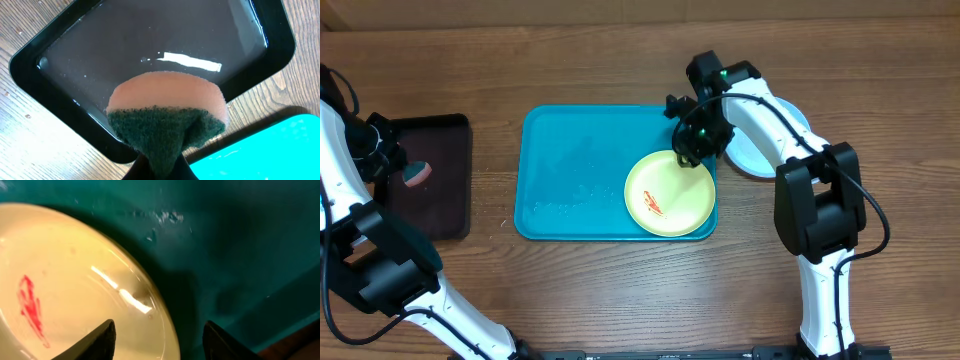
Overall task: Clean dirty plates on tray and stack at the side
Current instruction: 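Reach the right gripper to the yellow plate rim and grasp it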
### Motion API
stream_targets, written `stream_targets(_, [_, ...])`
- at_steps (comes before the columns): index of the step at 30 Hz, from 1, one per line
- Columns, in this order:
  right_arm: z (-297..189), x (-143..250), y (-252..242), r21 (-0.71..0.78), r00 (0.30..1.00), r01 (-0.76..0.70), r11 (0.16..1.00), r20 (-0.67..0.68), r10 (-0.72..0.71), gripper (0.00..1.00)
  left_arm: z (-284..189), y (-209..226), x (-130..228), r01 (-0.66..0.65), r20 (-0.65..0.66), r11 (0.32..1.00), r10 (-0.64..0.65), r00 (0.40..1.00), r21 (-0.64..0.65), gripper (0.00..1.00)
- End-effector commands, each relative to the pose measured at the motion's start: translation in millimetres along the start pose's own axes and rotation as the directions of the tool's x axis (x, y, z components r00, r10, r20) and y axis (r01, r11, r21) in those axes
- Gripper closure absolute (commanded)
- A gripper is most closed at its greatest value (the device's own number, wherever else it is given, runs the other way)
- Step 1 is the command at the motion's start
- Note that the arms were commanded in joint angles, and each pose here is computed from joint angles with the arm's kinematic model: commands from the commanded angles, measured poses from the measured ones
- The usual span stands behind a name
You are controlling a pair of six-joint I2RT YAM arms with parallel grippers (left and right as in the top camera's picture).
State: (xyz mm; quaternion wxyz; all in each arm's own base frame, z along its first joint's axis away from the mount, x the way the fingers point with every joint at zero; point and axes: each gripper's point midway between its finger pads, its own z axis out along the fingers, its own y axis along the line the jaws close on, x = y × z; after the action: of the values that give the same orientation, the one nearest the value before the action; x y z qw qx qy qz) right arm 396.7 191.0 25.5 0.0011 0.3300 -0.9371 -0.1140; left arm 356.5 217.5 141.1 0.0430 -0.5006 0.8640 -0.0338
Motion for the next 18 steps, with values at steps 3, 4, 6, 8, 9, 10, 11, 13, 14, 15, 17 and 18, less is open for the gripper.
stream_targets(3, [22, 19, -6, 0.015, 0.998, -0.005, 1.0, -0.066, 0.006, 0.44, -1, -3, -1, -0.012, 0.006, 1.0, 0.012, 1.0, 0.012, 0.96])
stream_targets(4, [23, 20, -5, 0.011, 0.998, -0.007, 1.0, -0.069, 0.008, 0.46, -1, -3, -1, -0.012, 0.006, 1.0, 0.012, 1.0, 0.012, 0.96])
stream_targets(6, [24, 20, -2, -0.003, 0.998, -0.008, 1.0, -0.069, 0.008, 0.56, -1, -3, -1, -0.012, 0.006, 1.0, 0.012, 1.0, 0.012, 0.96])
stream_targets(8, [24, 18, 4, -0.033, 0.998, -0.011, 0.999, -0.059, 0.009, 0.71, -1, -3, -1, -0.012, 0.006, 1.0, 0.012, 1.0, 0.012, 0.96])
stream_targets(9, [25, 17, 6, -0.043, 0.998, -0.021, 0.999, -0.053, 0.019, 0.78, -1, -3, -1, -0.012, 0.006, 1.0, 0.012, 1.0, 0.012, 0.96])
stream_targets(10, [25, 14, 8, -0.048, 0.998, -0.042, 0.998, -0.047, 0.039, 0.85, -1, -3, -1, -0.012, 0.006, 1.0, 0.012, 1.0, 0.012, 0.96])
stream_targets(11, [26, 13, 11, -0.053, 0.998, -0.057, 0.997, -0.042, 0.055, 0.9, -1, -3, -1, -0.012, 0.006, 1.0, 0.012, 1.0, 0.012, 0.96])
stream_targets(13, [27, 6, 19, -0.071, 0.996, -0.084, 0.994, -0.025, 0.083, 0.95, -1, -4, 1, -0.014, 0.002, 1.0, 0.014, 1.0, 0.015, 0.96])
stream_targets(14, [28, 3, 23, -0.079, 0.995, -0.096, 0.992, -0.016, 0.095, 0.96, -1, -7, 2, -0.026, -0.005, 0.999, 0.026, 1.0, 0.027, 0.96])
stream_targets(15, [28, -1, 26, -0.082, 0.994, -0.109, 0.991, -0.006, 0.109, 0.96, -1, -12, 4, -0.048, -0.013, 0.998, 0.048, 0.999, 0.048, 0.96])
stream_targets(17, [31, -12, 34, -0.081, 0.987, -0.157, 0.984, 0.022, 0.159, 0.96, -1, -26, 11, -0.11, -0.032, 0.988, 0.114, 0.993, 0.112, 0.96])
stream_targets(18, [31, -17, 37, -0.081, 0.983, -0.179, 0.981, 0.035, 0.182, 0.96, -2, -31, 13, -0.134, -0.036, 0.981, 0.141, 0.989, 0.137, 0.96])
